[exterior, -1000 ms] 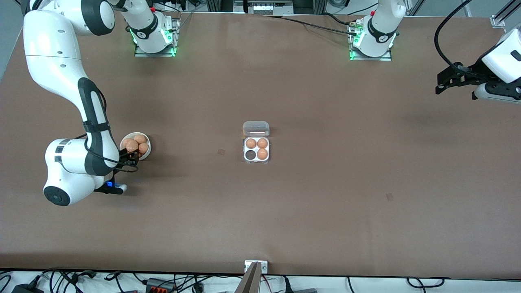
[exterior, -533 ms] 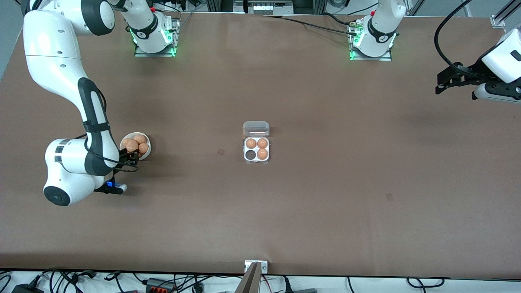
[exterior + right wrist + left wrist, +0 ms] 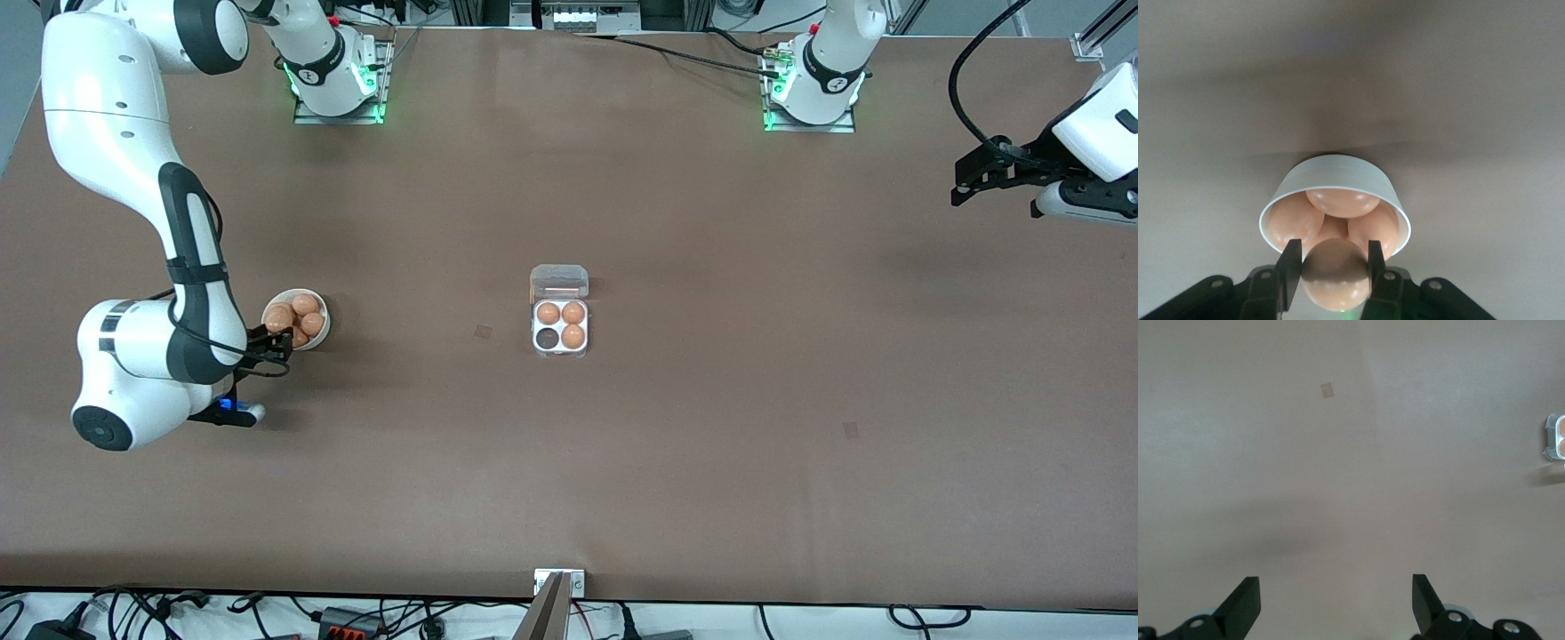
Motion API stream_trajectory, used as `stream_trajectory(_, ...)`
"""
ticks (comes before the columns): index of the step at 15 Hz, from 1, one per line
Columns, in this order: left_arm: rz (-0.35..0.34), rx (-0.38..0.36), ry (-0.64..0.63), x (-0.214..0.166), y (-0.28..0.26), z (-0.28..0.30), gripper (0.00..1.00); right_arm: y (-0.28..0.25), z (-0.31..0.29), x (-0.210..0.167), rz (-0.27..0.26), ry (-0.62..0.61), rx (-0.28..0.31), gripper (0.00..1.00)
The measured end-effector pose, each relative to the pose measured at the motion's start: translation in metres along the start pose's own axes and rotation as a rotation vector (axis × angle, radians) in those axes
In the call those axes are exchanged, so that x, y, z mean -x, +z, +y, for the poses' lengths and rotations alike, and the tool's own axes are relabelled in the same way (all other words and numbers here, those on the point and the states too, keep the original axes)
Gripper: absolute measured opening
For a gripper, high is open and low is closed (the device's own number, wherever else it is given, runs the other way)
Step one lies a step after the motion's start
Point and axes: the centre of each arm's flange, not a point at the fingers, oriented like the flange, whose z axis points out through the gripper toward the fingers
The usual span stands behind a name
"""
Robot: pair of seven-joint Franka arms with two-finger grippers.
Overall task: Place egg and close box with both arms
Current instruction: 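Lift the egg out of the bowl toward the clear carton, then lower the held egg into the empty slot of the carton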
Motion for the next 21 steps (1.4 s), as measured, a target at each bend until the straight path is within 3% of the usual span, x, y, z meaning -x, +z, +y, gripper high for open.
stream_trajectory(3,0.0,0.0,0.0,0.0,0.0,0.0,1.0,-0.025,-0.004,0.012,0.041,-0.017,0.006,0.45)
stream_trajectory(5,0.0,0.0,0.0,0.0,0.0,0.0,1.0,-0.052,-0.016,0.026,0.098,-0.039,0.02,0.45)
stream_trajectory(10,0.0,0.0,0.0,0.0,0.0,0.0,1.0,-0.131,-0.101,0.075,0.347,-0.159,0.051,0.45)
stream_trajectory(13,0.0,0.0,0.0,0.0,0.0,0.0,1.0,-0.163,-0.164,0.1,0.532,-0.247,0.057,0.45)
stream_trajectory(18,-0.001,0.0,0.0,0.0,0.0,0.0,1.0,-0.182,-0.253,0.131,0.751,-0.35,0.037,0.45)
stream_trajectory(21,-0.002,0.0,0.0,0.0,0.0,0.0,1.0,-0.177,-0.305,0.15,0.831,-0.335,-0.015,0.45)
